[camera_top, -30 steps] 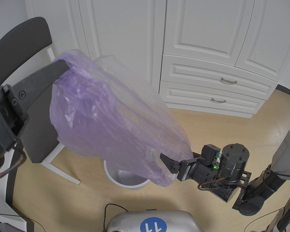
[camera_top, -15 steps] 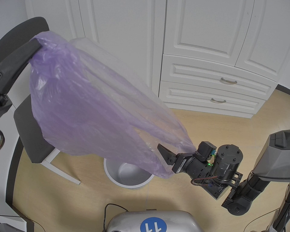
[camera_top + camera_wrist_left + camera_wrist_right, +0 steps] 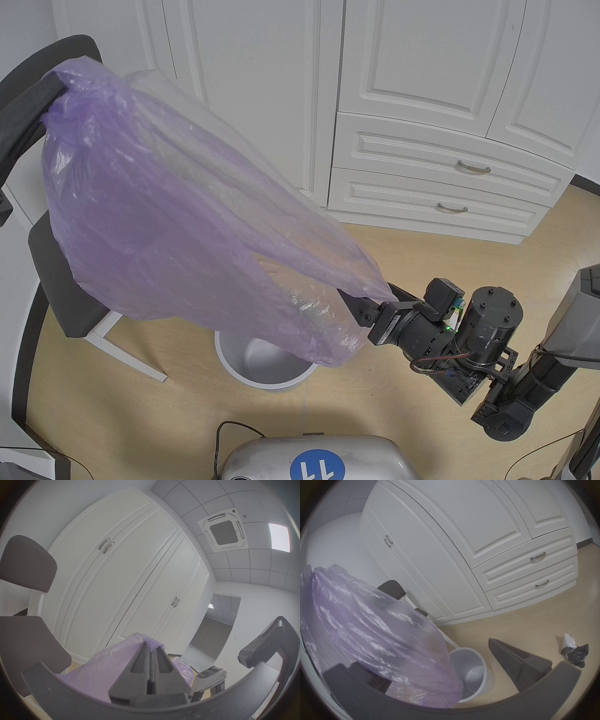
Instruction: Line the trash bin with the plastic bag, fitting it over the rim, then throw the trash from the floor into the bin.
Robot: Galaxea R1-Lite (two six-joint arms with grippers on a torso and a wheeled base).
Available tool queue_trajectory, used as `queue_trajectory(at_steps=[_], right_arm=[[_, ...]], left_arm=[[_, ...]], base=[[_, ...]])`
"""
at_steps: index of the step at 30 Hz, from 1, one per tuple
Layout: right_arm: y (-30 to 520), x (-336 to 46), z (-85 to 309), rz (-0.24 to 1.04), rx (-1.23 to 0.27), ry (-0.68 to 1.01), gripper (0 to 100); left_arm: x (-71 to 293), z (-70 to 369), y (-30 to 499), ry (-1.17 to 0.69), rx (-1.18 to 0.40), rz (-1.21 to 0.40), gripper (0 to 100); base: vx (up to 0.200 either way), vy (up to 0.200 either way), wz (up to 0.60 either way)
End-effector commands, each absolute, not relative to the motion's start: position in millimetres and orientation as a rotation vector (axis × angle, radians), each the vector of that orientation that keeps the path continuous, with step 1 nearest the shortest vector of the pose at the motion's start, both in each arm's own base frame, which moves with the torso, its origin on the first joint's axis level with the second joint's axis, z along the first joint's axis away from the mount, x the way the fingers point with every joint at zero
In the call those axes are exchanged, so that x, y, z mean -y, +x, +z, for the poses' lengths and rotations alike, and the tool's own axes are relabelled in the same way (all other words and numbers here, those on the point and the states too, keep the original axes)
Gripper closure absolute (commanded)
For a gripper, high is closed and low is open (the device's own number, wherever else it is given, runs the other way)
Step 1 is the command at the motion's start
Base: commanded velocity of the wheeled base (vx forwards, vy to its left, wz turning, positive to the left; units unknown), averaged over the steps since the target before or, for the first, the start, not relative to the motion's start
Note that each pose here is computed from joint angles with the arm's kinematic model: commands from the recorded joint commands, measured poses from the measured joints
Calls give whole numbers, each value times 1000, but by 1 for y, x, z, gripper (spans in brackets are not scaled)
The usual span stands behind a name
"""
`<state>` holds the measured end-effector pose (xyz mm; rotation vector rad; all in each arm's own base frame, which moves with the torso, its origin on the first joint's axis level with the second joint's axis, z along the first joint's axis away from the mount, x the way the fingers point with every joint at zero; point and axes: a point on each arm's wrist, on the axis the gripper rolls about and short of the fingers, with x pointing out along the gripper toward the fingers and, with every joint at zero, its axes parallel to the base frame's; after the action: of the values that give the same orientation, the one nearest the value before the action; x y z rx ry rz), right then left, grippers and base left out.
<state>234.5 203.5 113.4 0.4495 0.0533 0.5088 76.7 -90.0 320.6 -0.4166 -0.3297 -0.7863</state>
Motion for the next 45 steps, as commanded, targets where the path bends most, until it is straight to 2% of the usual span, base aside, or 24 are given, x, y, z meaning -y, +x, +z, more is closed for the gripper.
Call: queue_trajectory(at_steps=[1, 15, 32, 43, 44, 45], right_arm=[[231, -201, 118, 516, -35, 457, 0], [225, -196, 100, 532, -105, 387, 0], [223, -214, 84, 565, -158, 387, 0], [225, -216, 86, 563, -152, 418, 0], [225, -217, 86, 563, -152, 418, 100], [225, -218, 88, 567, -148, 426, 100]], left_arm=[[90, 321, 77, -417, 331, -783, 100], [87, 322, 75, -421, 343, -783, 100], [86, 322, 74, -421, 344, -783, 100], [86, 322, 74, -422, 346, -783, 100], [86, 322, 74, -422, 346, -783, 100], [86, 322, 74, -422, 346, -783, 100]], base=[[0, 0, 0], [0, 0, 0], [0, 0, 0], [0, 0, 0], [0, 0, 0], [0, 0, 0]])
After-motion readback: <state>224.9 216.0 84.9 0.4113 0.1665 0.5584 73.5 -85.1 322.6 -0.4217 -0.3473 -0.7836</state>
